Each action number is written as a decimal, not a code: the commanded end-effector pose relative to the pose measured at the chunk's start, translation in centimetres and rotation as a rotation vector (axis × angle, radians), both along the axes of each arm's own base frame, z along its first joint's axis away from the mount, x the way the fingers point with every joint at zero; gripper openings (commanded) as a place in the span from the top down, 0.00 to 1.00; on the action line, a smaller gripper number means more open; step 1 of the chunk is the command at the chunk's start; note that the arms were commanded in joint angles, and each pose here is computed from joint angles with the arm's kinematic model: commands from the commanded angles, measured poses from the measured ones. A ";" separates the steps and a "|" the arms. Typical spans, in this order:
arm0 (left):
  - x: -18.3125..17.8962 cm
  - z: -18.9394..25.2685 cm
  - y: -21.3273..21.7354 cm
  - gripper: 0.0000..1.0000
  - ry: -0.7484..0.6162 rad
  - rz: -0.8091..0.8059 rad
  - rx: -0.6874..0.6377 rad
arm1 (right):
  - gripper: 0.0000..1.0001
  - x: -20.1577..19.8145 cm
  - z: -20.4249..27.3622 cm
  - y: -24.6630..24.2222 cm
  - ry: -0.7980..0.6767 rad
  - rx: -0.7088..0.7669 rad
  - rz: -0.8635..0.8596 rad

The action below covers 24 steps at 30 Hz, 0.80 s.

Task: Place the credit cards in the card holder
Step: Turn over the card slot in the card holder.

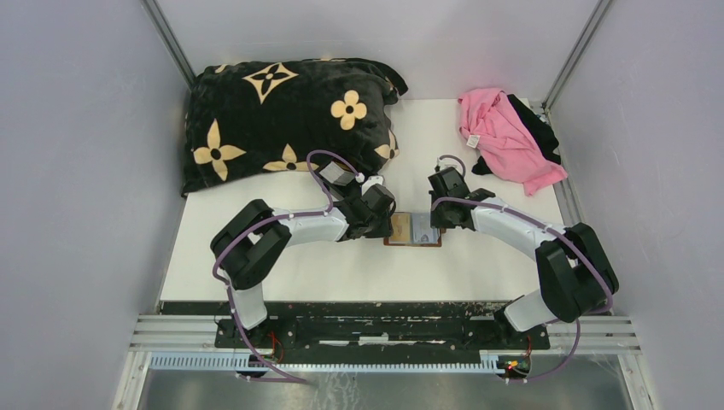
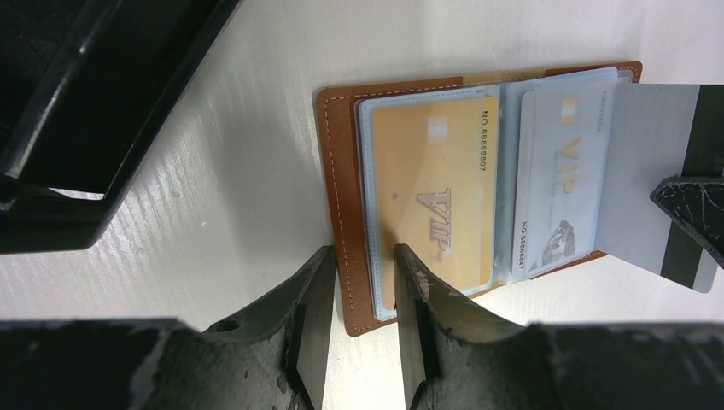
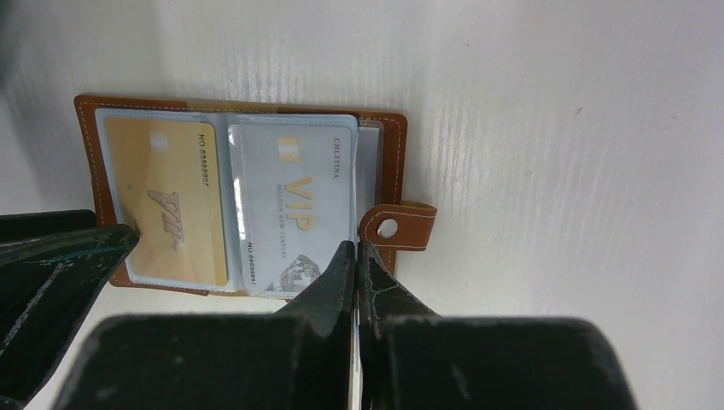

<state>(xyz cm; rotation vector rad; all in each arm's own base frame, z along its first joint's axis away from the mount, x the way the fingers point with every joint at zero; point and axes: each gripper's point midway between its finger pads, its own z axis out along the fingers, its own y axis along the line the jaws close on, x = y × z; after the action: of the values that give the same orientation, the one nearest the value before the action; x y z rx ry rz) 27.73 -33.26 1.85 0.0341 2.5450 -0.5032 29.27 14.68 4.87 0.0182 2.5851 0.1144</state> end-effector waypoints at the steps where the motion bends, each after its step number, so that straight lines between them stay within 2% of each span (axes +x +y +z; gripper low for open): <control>1: -4.3 -5.8 4.4 0.60 0.172 -0.008 0.207 | 0.99 1.1 1.9 0.7 -0.061 0.059 -0.015; 24: -4.8 -6.1 5.0 0.60 0.180 -0.017 0.227 | 0.99 1.2 2.9 0.3 -0.078 0.056 -0.031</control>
<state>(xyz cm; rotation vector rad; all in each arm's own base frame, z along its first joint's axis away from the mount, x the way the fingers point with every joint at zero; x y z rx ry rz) 27.65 -33.28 1.82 0.0365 2.5460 -0.5025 29.27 14.73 5.66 0.0476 2.5717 0.1451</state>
